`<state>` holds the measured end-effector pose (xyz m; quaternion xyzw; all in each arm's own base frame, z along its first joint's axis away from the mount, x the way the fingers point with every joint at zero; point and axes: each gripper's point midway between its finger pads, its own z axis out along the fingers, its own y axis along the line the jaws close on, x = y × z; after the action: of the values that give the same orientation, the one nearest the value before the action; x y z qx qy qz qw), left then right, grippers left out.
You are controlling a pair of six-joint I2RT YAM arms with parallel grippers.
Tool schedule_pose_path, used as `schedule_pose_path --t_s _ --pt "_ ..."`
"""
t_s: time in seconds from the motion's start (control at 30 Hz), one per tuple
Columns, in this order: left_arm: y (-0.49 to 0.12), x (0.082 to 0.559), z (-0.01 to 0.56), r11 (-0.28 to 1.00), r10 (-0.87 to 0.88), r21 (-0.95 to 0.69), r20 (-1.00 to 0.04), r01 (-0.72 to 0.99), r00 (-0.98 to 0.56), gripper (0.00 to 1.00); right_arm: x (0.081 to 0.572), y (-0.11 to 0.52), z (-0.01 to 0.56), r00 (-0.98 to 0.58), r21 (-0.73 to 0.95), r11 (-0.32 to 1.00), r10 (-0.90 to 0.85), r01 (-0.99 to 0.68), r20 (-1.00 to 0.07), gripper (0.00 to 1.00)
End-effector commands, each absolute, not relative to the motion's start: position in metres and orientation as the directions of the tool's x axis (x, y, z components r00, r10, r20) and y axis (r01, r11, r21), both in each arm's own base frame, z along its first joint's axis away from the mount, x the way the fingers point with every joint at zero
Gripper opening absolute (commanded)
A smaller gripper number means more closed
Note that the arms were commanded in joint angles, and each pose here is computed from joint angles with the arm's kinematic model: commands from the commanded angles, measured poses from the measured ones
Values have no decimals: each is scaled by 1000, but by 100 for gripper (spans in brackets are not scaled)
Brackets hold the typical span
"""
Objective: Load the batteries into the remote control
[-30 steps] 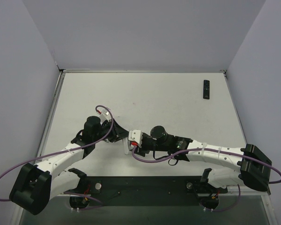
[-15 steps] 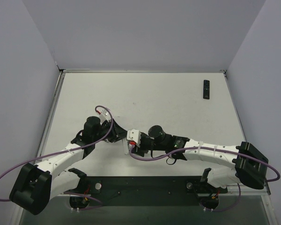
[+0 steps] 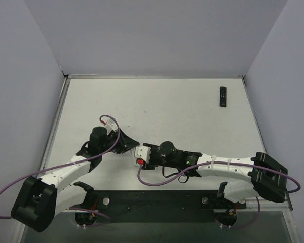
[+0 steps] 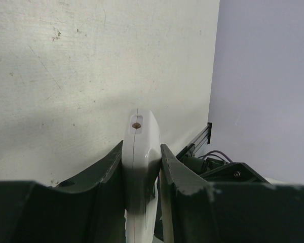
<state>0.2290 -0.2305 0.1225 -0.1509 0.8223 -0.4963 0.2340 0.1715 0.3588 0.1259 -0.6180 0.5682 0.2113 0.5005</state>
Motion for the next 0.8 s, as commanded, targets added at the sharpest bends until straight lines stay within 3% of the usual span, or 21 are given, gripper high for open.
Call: schedule_pose_path --t_s 0.0,0.43,0.77 --pt "-254 215 182 281 -420 -957 -189 71 -888 0 198 352 129 346 -527 243 -526 -814 -777 47" --pt "-266 201 169 300 -369 -952 -175 61 -913 0 220 363 155 432 -614 331 -481 -716 -763 46" --pt "-257 205 144 483 -289 -867 -289 121 -913 0 230 361 169 453 -632 366 -467 -683 -759 45"
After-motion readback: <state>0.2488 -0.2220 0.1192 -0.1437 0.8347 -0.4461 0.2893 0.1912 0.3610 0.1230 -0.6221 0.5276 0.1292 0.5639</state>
